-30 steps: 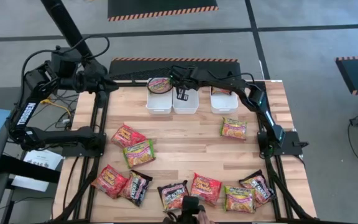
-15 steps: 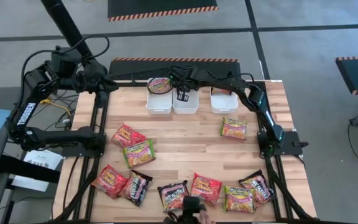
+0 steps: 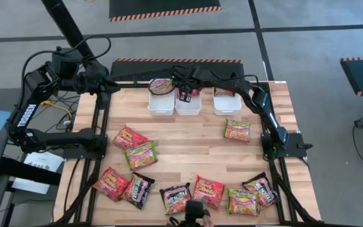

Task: Sort Maruchan noodles
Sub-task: Put the black noodle pack into the right white bin

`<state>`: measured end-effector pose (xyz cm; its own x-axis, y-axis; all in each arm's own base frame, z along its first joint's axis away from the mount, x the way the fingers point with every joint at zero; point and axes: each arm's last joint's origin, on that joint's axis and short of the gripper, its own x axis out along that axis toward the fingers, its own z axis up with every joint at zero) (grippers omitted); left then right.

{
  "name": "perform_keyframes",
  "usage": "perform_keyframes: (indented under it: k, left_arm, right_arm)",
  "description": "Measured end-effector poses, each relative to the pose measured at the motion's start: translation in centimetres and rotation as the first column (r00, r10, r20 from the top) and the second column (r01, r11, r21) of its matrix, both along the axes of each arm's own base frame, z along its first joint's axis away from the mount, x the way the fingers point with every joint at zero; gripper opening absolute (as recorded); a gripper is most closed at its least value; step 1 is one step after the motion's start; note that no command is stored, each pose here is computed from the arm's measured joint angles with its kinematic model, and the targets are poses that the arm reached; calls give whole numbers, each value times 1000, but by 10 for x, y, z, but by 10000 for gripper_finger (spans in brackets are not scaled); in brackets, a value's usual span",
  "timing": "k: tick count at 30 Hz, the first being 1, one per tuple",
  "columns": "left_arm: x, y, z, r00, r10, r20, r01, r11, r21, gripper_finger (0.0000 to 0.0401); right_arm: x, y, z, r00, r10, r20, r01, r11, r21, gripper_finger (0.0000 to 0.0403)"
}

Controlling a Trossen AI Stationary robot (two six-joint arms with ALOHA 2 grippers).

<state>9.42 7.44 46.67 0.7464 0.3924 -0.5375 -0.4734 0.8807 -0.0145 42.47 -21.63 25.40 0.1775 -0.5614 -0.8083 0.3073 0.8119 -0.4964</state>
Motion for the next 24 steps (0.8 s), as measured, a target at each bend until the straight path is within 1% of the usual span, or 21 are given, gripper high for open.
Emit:
perform_keyframes:
  k: [4,6,10,15,17,19,22,24]
  left_arm:
    - [0,0,-1,1000,1,-7,-1,1000,-8,87]
    - [-1,-1,-1,1000,-8,-18,8,1000,0,87]
    - [2,2,-3,999,-23,-44,23,1000,7,87]
    - [7,6,-5,998,-24,-59,24,1000,-7,87]
    - [9,8,-7,998,-15,-66,12,999,-34,87]
    - [11,9,-10,997,-16,-79,11,998,-68,87]
    - [10,7,-16,991,-47,-124,28,988,-149,87]
    - [10,5,-20,987,-73,-143,42,976,-214,87]
  right_arm:
    - [-2,2,26,999,-32,39,32,999,9,153]
    - [-4,5,37,997,-43,67,41,999,35,153]
    - [-7,17,61,989,-74,131,59,991,116,151]
    - [-16,39,79,976,-104,192,55,968,246,150]
    - [-20,48,89,969,-120,217,53,956,289,150]
    - [-21,57,95,962,-129,241,51,951,307,150]
    - [-25,71,106,955,-144,261,54,945,323,150]
    - [-28,82,116,943,-152,297,48,943,328,150]
